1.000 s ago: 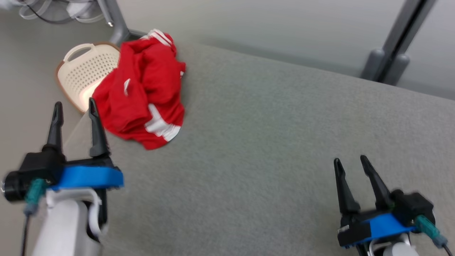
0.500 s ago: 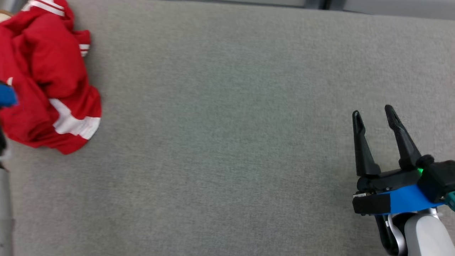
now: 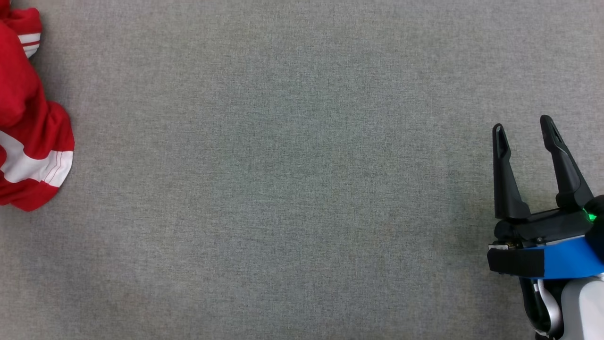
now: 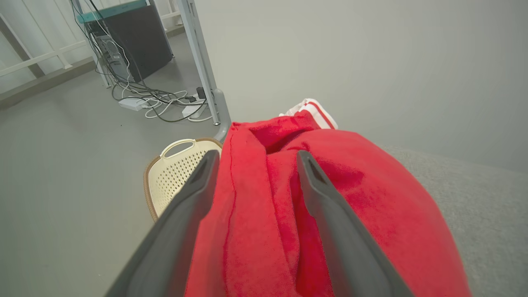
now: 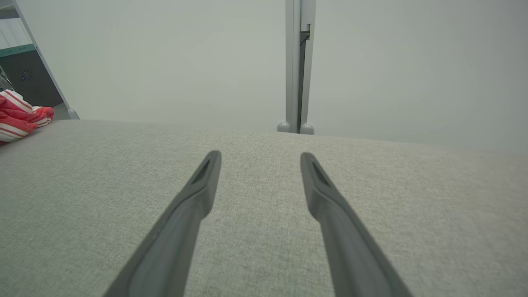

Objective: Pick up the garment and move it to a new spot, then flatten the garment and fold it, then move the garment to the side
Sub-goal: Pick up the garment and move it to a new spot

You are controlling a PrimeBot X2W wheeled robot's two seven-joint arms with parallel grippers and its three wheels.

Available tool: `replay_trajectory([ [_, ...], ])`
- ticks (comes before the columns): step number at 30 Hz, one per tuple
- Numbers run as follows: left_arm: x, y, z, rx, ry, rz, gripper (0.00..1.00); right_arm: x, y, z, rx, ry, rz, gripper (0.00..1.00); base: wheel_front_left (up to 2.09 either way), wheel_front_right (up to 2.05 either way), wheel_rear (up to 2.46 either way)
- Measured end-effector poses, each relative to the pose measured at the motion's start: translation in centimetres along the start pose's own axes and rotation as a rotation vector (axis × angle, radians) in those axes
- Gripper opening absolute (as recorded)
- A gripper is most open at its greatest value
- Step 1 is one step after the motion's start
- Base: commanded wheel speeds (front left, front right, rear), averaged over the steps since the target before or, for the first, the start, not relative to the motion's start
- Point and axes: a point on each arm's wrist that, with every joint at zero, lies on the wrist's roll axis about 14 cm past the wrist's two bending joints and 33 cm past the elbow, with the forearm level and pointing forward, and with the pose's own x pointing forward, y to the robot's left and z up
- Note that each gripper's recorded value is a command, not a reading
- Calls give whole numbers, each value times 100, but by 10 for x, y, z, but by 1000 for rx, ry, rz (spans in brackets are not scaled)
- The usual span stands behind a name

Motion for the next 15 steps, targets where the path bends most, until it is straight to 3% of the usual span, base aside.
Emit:
replay_trajectory([
  [8, -21, -1, -83, -83, 327, 24, 100, 2, 0, -2, -1, 4, 5, 100, 0, 0, 0],
  [11, -25, 0, -89, -93, 358, 21, 100, 2, 2, -1, 0, 3, 9, 100, 0, 0, 0],
  [12, -25, 0, -86, -102, 347, 25, 64, 2, 3, 0, 0, 1, 10, 100, 0, 0, 0],
  [13, -24, 0, -82, -111, 327, 21, 0, 3, 3, 1, 1, -2, 12, 100, 0, 0, 0],
  [15, -26, -1, -78, -96, 307, 8, 0, 2, 6, 3, 3, -5, 18, 100, 0, 0, 0],
])
